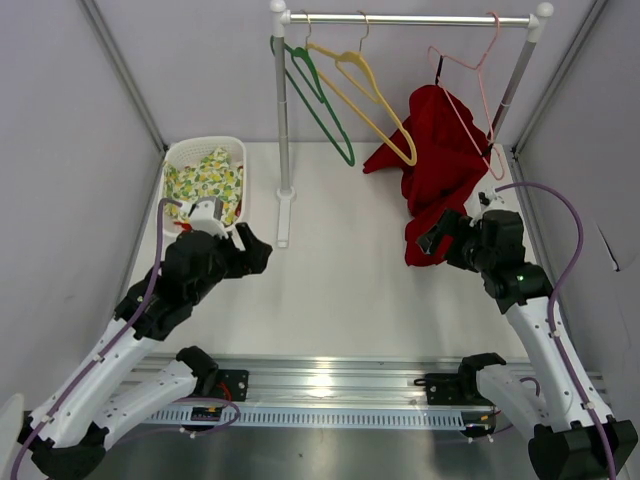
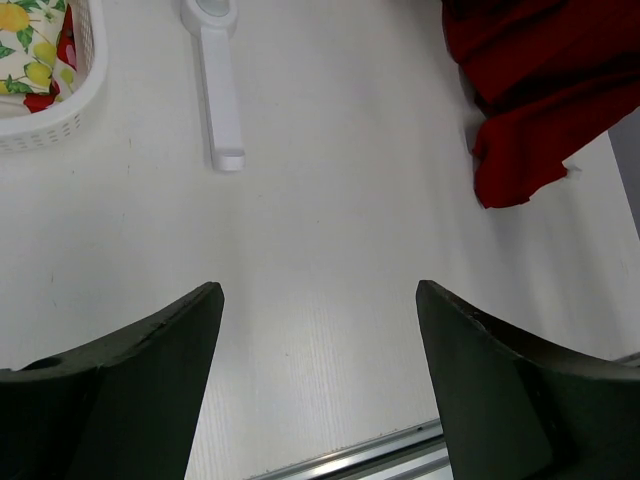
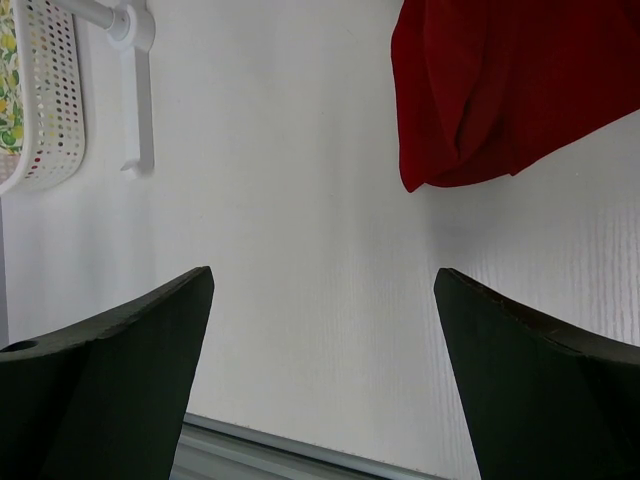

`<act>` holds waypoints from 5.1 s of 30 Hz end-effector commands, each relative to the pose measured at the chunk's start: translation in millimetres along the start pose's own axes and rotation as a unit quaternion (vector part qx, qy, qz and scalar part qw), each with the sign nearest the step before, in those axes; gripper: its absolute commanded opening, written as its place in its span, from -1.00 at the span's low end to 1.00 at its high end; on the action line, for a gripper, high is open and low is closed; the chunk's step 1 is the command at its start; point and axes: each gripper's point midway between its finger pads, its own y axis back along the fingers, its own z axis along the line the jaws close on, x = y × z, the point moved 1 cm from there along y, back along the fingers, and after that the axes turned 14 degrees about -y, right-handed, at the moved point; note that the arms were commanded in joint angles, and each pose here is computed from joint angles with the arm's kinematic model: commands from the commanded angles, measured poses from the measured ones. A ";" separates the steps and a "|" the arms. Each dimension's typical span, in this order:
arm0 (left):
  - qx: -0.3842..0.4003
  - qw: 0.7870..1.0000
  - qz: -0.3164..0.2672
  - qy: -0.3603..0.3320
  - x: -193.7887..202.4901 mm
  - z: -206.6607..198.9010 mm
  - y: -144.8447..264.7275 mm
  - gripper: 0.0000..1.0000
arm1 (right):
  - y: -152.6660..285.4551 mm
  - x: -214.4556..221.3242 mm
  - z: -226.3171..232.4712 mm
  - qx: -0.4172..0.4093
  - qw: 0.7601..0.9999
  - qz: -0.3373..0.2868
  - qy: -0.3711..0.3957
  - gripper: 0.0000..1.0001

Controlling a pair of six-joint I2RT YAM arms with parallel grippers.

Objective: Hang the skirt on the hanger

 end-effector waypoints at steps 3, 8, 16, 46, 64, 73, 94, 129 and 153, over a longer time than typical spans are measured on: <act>-0.002 1.000 -0.030 0.001 -24.3 -0.4 -3.2 0.69 | 8.6 -9.3 5.4 -0.008 1.000 -0.021 0.017 0.99; -0.087 0.996 -0.023 0.008 -48.8 39.5 -20.7 0.68 | 8.2 -6.1 4.1 -0.012 1.000 -0.021 0.019 0.99; -0.241 0.967 -0.020 0.076 -74.6 138.1 -85.1 0.68 | 3.4 3.2 10.2 -0.038 0.999 0.002 0.018 0.99; -0.318 0.919 0.204 0.115 35.0 282.3 -282.7 -0.03 | 4.9 -3.0 33.2 -0.081 0.996 0.013 0.030 0.99; -0.273 0.958 0.005 0.086 -144.3 226.3 -184.2 -1.00 | 7.8 -1.7 38.7 -0.099 0.995 0.013 0.028 0.99; -0.215 0.974 -0.068 0.024 -185.1 142.6 -132.6 -1.00 | 2.5 -3.2 45.0 -0.110 0.993 0.019 0.026 0.99; 0.076 0.987 -0.122 -0.077 -181.0 -41.9 33.5 -1.00 | 5.6 -4.3 47.4 -0.108 0.993 0.011 0.046 0.99; -0.066 0.978 0.170 -0.099 52.4 -28.2 -136.8 0.33 | -68.5 89.1 7.7 -0.013 0.994 0.099 0.049 0.90; -0.139 0.962 0.230 0.052 178.5 36.9 -147.6 0.49 | -104.8 154.6 -43.2 0.048 0.985 0.162 0.030 0.47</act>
